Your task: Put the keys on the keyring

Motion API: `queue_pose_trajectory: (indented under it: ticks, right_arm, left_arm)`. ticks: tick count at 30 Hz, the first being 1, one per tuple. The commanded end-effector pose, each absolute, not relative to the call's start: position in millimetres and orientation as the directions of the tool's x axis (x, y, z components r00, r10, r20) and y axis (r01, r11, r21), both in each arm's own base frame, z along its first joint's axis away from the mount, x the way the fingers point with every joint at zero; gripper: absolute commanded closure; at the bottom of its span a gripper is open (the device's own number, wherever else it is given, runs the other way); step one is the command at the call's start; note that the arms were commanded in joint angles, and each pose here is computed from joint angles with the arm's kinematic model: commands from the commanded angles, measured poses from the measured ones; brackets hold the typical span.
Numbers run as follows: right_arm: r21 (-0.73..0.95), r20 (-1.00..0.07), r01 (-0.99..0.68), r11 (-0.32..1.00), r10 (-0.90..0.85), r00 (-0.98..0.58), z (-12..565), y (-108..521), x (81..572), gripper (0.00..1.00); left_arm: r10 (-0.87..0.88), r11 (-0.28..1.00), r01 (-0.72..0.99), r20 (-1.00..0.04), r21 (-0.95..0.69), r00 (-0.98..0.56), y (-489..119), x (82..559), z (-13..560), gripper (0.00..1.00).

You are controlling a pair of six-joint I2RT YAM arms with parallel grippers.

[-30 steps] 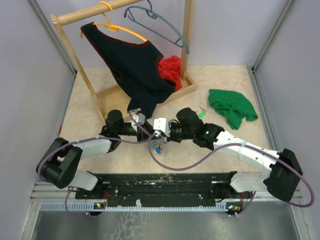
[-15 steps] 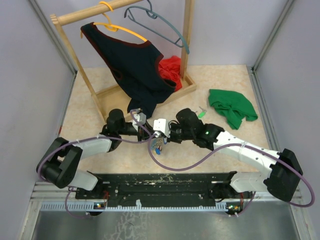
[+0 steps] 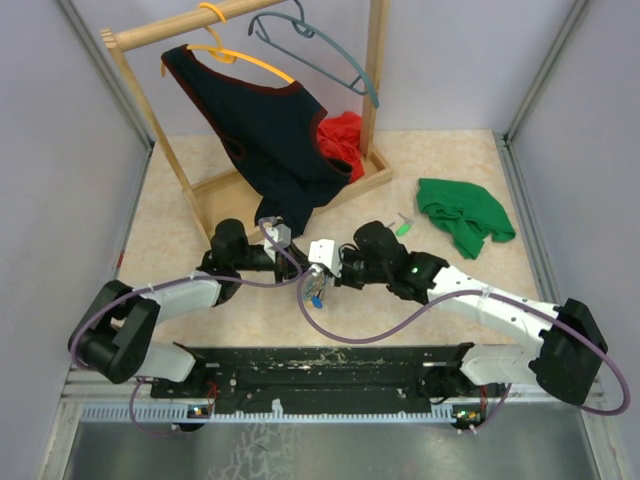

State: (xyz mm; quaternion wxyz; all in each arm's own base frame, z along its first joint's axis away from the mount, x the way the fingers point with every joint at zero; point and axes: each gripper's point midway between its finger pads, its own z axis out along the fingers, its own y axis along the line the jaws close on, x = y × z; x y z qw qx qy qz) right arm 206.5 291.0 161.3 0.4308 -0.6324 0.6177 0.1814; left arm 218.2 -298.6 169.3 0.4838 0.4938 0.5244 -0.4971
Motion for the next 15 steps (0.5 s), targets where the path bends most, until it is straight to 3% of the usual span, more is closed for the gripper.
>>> queue_pose_trajectory:
  ticks: [1,15]
  right_arm:
    - [-0.299,-0.775,-0.942,0.151,-0.614,0.148,162.0,286.9,199.7,1.0]
    - [-0.233,-0.836,-0.968,0.098,-0.529,0.148,160.7,315.0,193.0,1.0]
  left_arm:
    - [0.01,0.087,0.996,-1.0,0.0,-0.001,-294.0,230.0,182.4,1.0]
    - [-0.025,0.088,0.996,-1.0,0.0,0.003,-293.8,227.2,188.6,1.0]
